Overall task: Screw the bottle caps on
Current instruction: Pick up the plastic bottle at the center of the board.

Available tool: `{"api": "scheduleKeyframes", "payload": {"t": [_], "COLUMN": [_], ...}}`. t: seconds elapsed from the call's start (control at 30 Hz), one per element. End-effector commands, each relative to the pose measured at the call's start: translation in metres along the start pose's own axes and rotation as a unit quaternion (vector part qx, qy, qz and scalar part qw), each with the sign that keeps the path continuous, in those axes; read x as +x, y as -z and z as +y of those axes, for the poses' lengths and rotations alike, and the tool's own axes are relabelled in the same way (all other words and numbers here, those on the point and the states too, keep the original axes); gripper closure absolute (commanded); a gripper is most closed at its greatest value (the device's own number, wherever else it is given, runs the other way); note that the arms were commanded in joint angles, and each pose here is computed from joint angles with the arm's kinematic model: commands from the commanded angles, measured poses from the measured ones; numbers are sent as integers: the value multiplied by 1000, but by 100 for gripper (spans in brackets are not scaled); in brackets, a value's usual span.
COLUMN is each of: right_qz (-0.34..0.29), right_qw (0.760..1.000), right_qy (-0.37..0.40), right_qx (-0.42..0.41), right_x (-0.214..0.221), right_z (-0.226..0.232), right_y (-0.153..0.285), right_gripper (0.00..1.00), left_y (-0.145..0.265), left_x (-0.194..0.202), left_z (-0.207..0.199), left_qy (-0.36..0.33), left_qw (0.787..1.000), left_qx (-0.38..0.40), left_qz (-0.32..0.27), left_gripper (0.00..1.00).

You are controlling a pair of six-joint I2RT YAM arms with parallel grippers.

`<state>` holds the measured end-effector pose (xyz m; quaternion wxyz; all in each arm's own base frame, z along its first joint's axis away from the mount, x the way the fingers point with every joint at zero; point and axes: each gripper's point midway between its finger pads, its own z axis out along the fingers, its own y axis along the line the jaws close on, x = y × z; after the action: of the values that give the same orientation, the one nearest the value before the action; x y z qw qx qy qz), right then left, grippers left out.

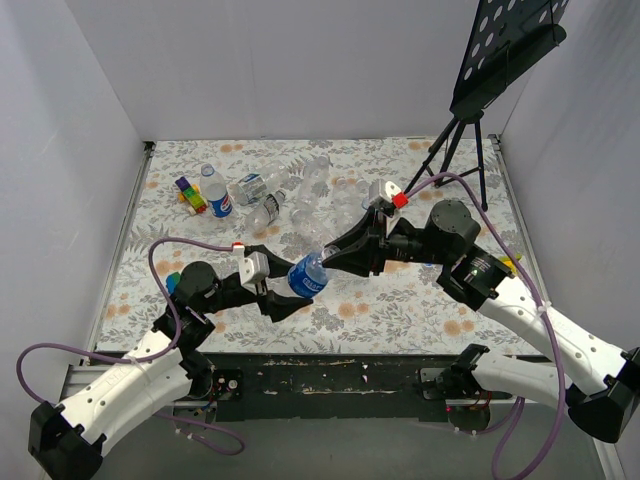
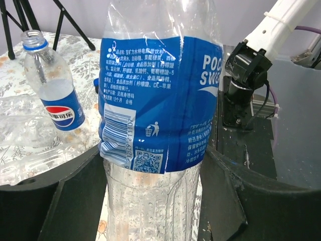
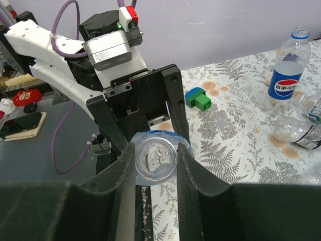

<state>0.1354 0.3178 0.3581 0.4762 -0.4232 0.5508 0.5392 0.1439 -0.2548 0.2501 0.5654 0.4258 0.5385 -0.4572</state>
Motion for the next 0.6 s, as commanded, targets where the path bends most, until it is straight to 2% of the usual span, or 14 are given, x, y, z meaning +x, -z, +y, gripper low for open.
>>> {"api": "scheduleKeyframes", "payload": {"t": [0.0, 0.03, 0.07, 0.17, 0.57], "right_qz": [-8, 0, 10, 42, 97], "right_qw": [999, 999, 999, 998, 994], "right_qy": [32, 37, 38, 36, 28], "right_qx": [-5, -6, -6, -9, -33], "right_x": [-15, -14, -11, 0, 30], "right_z": [4, 3, 2, -2, -4], "right_y": [-1, -1, -2, -4, -25], "right_gripper": [99, 99, 99, 99, 99], "left_y": [0, -1, -2, -5, -7], "left_x": [2, 4, 6, 10, 12], "left_z": [2, 3, 3, 1, -1], "left_qy": [3, 7, 14, 29, 39], "left_qw": [1000, 1000, 999, 998, 998], "left_qx": [0, -1, -2, 13, 21], "left_qz": [16, 25, 33, 51, 48], "left_gripper": [42, 26, 17, 4, 2]}}
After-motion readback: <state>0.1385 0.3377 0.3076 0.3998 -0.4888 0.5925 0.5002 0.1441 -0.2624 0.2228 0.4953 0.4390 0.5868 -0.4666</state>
